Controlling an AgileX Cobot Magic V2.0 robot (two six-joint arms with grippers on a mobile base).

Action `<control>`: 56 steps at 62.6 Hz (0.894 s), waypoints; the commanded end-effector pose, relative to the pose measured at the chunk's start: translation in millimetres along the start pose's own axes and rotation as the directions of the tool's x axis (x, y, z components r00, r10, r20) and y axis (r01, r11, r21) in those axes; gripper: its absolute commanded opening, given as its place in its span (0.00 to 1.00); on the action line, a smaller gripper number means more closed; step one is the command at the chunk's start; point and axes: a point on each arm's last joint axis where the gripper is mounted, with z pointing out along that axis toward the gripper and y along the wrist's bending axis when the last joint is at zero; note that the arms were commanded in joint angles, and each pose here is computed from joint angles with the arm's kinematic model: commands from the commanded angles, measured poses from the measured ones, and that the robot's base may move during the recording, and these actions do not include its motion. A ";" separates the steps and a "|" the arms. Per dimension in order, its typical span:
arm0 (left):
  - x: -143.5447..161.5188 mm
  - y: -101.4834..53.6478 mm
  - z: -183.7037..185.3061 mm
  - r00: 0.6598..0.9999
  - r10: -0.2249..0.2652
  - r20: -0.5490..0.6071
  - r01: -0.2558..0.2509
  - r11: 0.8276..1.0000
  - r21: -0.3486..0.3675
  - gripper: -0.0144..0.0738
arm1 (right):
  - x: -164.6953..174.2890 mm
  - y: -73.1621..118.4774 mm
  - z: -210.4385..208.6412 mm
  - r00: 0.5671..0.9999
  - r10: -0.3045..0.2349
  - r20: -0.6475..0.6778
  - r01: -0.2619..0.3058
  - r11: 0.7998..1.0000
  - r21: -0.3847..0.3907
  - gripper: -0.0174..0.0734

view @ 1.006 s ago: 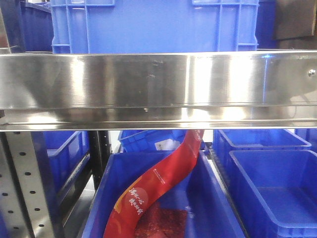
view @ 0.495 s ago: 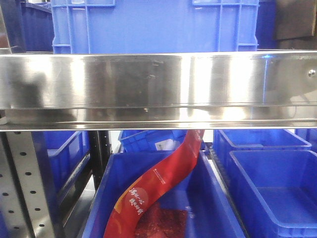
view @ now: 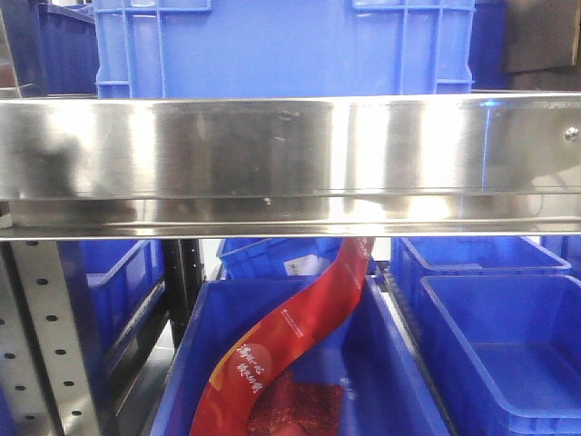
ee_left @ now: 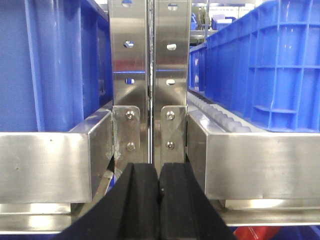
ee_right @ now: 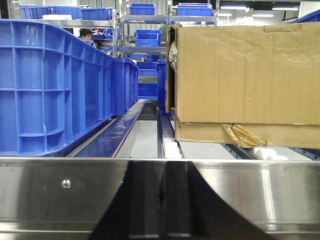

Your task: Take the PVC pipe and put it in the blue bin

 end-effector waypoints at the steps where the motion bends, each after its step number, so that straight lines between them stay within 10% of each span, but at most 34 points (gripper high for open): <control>1: -2.9 0.4 -0.5 0.999 -0.010 0.030 0.010 1.000 -0.005 0.04 | -2.5 -0.3 -0.4 1.000 -0.010 0.026 0.010 1.000 0.006 0.01; 56: -3.1 0.4 -0.5 0.999 -0.010 0.032 0.010 1.000 -0.005 0.04 | -2.5 -0.3 -0.4 1.000 -0.010 0.026 0.010 1.000 0.006 0.01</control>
